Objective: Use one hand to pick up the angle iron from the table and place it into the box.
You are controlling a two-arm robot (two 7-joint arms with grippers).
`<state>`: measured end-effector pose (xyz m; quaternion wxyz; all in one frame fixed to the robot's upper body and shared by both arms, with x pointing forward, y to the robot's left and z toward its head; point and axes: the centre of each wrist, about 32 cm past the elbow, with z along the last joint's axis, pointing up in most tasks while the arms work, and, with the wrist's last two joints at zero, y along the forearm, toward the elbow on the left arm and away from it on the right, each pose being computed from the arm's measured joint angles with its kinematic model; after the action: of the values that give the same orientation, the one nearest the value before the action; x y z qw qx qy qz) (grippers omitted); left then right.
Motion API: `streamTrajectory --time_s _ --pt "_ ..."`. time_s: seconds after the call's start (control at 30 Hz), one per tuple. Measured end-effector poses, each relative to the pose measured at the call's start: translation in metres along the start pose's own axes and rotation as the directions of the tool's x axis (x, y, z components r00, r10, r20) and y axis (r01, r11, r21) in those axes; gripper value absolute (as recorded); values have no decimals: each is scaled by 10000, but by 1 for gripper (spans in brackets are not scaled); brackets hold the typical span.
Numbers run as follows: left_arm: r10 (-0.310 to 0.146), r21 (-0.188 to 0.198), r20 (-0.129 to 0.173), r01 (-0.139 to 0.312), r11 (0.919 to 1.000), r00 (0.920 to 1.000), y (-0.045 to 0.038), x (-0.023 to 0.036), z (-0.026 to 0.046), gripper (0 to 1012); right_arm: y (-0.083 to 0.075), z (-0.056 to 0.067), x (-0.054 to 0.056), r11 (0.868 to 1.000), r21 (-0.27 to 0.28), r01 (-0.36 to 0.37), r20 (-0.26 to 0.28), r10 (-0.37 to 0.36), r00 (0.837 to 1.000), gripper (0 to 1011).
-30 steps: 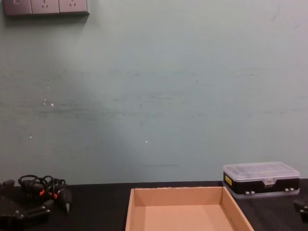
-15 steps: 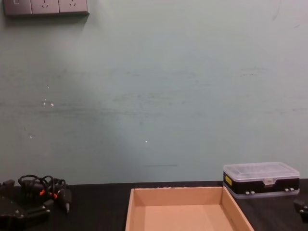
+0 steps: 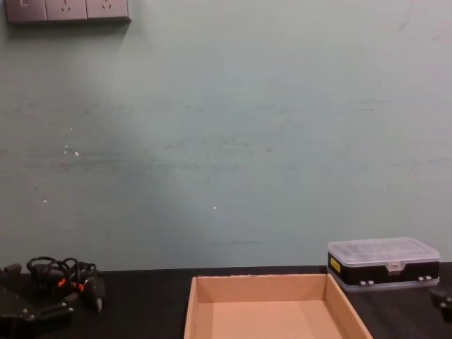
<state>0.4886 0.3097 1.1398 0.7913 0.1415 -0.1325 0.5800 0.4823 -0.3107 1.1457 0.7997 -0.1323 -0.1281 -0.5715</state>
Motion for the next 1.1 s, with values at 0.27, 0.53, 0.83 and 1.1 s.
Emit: streamTrajectory --time_s 0.27,0.53,0.83,1.1 --pt "-1 0 -1 1 10000 10000 0 0 0 1000 -158 210 66 9986 353 -388 -551 407 9976 1002" --pt "-1 -1 0 1 10000 10000 0 0 0 1000 -370 471 192 9895 209 -1430 -1514 1445 9779 1003" --pt "0 -1 -1 0 10000 10000 0 0 0 1000 -610 753 278 9452 8 -3264 -1644 3221 9323 1003" --pt "-1 0 -1 1 10000 10000 0 0 0 1000 -680 761 230 9077 -563 -4157 -2037 3972 8948 1002"
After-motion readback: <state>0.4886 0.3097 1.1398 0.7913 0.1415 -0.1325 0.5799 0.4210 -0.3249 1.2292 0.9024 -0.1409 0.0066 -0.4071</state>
